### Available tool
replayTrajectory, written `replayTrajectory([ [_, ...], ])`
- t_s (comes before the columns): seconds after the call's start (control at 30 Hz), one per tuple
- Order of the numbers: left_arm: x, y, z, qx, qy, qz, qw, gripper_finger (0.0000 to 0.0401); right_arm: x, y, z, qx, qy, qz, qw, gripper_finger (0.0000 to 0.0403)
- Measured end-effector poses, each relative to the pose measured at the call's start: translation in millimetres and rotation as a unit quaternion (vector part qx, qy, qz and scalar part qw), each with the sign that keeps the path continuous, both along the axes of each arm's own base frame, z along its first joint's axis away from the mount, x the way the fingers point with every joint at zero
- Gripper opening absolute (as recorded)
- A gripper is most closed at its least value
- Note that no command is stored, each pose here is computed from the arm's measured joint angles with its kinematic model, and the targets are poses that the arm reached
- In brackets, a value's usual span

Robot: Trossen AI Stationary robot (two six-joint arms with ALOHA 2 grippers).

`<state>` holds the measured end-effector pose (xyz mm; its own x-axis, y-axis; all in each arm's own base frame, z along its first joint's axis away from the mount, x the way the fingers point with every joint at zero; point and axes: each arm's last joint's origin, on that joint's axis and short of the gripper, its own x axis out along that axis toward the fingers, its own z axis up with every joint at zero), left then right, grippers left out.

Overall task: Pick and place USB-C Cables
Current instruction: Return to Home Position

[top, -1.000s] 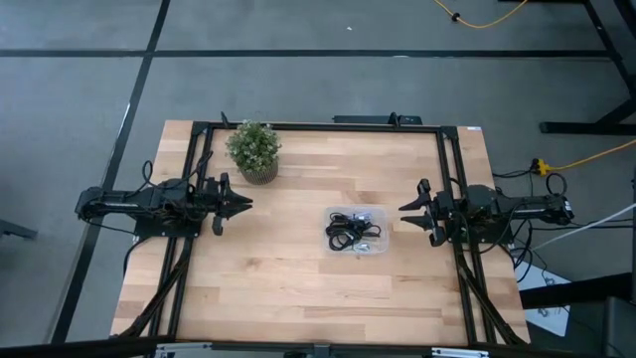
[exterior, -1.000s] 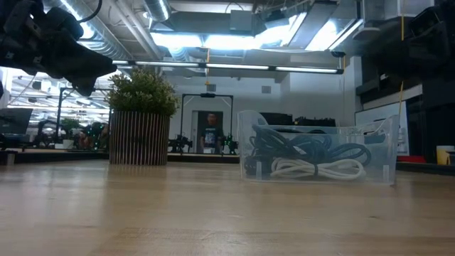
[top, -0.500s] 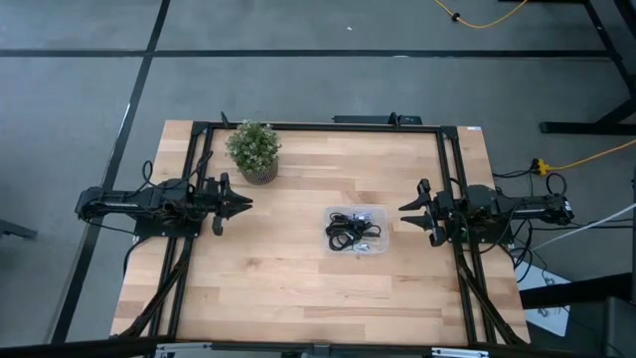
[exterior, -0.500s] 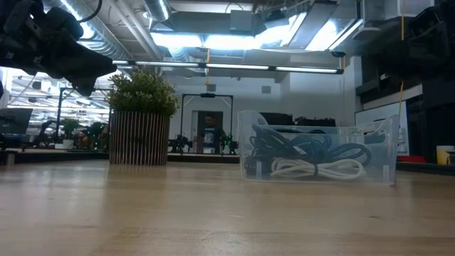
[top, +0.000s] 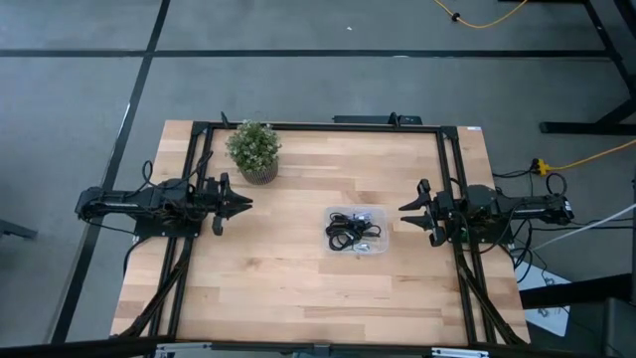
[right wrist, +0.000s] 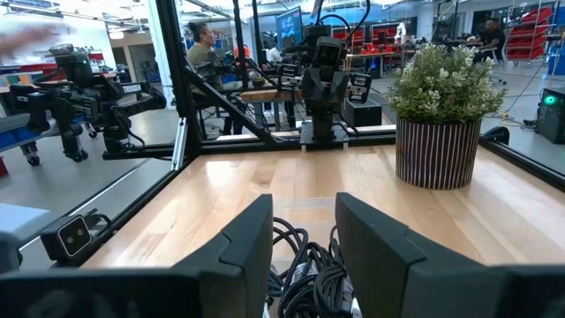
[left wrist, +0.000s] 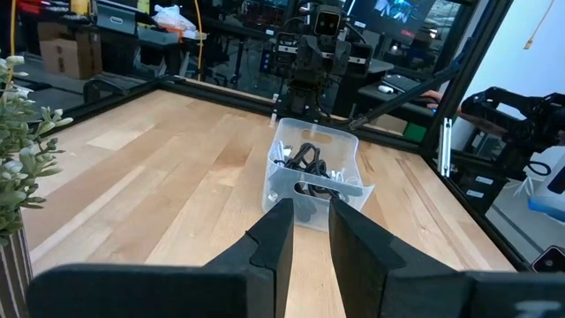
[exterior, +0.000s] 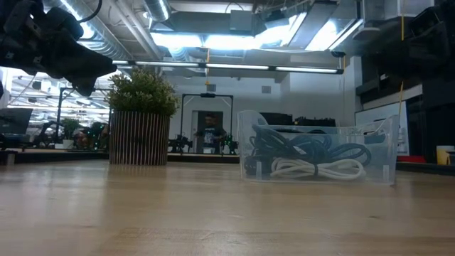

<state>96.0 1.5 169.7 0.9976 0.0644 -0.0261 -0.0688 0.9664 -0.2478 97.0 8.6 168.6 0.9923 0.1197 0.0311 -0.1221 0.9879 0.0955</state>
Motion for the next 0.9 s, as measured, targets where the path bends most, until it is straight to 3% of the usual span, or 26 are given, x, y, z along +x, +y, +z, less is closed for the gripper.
replayTrajectory([
  [0.17,0.0,0.0,0.0,0.002,0.000,0.000,1.000,0.0069,0.0,0.0,0.0,0.000,0.000,0.000,1.000,0.0129],
  [0.33,-0.2,0.5,0.3,0.073,0.004,0.007,0.997,0.0069,0.0,0.0,0.0,0.000,0.000,0.000,1.000,0.0129],
  [0.9,-0.2,0.5,0.3,0.092,0.005,0.006,0.996,0.0069,0.0,0.0,0.0,0.000,0.000,0.000,1.000,0.0129],
])
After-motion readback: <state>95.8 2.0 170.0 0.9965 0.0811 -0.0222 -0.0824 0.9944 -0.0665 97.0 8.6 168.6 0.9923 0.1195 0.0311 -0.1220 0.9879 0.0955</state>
